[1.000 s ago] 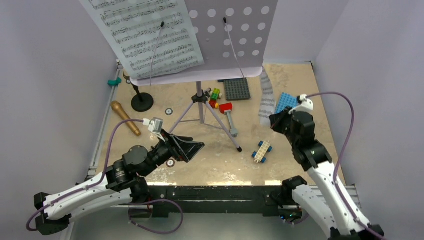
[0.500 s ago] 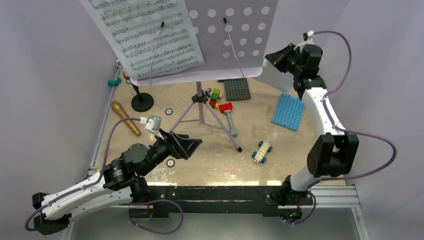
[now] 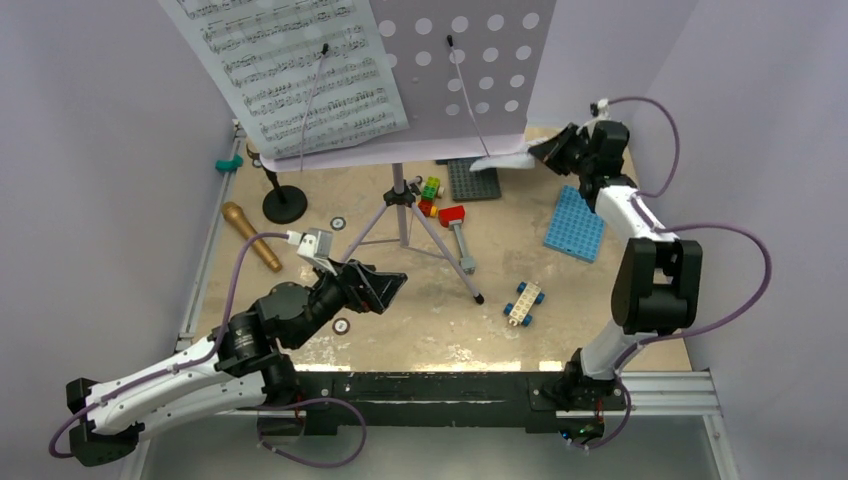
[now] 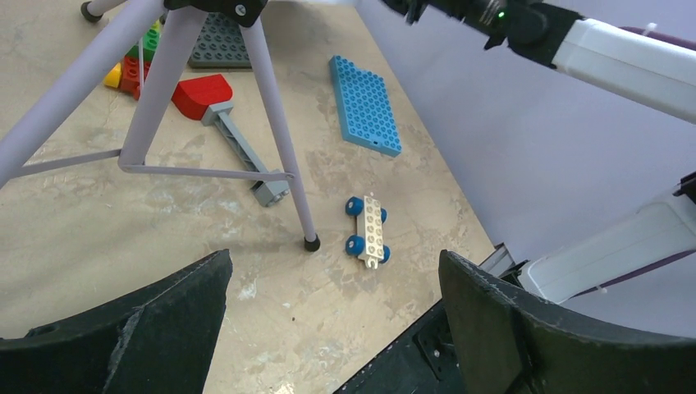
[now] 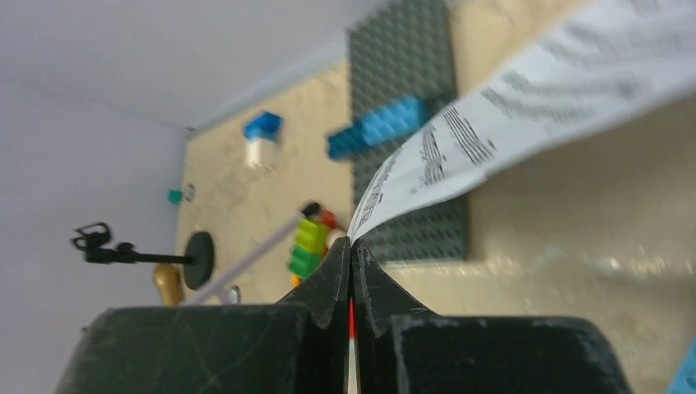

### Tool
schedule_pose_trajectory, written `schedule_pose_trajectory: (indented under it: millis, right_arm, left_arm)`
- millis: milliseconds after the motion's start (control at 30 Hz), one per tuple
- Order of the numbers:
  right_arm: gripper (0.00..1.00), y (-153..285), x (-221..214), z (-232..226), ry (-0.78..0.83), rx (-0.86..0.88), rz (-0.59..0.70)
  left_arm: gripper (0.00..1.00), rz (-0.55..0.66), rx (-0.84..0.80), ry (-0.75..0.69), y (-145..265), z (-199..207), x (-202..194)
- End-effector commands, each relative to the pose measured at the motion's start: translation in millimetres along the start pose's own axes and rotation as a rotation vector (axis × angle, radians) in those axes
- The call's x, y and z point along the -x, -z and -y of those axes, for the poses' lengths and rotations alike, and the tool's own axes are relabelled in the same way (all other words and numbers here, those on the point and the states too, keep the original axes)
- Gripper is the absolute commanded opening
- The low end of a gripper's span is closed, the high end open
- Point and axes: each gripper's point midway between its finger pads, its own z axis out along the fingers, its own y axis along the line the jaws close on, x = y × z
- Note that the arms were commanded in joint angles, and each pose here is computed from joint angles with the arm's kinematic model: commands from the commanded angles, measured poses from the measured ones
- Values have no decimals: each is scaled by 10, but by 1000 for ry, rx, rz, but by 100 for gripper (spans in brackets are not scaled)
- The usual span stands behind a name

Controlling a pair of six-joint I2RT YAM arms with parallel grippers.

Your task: Pack up the instrument practice props

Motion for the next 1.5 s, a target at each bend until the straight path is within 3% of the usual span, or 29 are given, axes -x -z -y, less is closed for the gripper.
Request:
schedule_pose_trajectory:
  millis: [0, 167, 500, 933, 1067, 1167, 1300, 1467]
  right_arm:
    - [0, -94, -442, 473, -72, -77, -84]
    - [0, -74, -744, 748, -141, -159, -158]
    - [0, 205, -814, 1317, -126, -454, -254]
    - [0, 377, -873, 1645, -76, -581, -338]
    - [34, 389, -841, 1565, -89, -559, -319]
    - [50, 412, -762, 1464, -94, -539, -294]
    - [60, 496, -566, 1266, -88, -519, -232]
    - [63, 793, -174, 824, -64, -468, -67]
  left_arm:
    - [100, -14, 1, -3, -34, 26, -24]
    - [100, -39, 9, 16, -39, -3, -106]
    - [100, -49, 14, 25, -7, -36, -138]
    - [100, -70, 20, 48, 16, -87, -226]
    - [100, -77, 21, 53, 25, -95, -245]
    - [100, -78, 27, 53, 33, -110, -248]
    - [100, -70, 35, 52, 51, -117, -209]
    - [100, -41, 58, 35, 90, -127, -78]
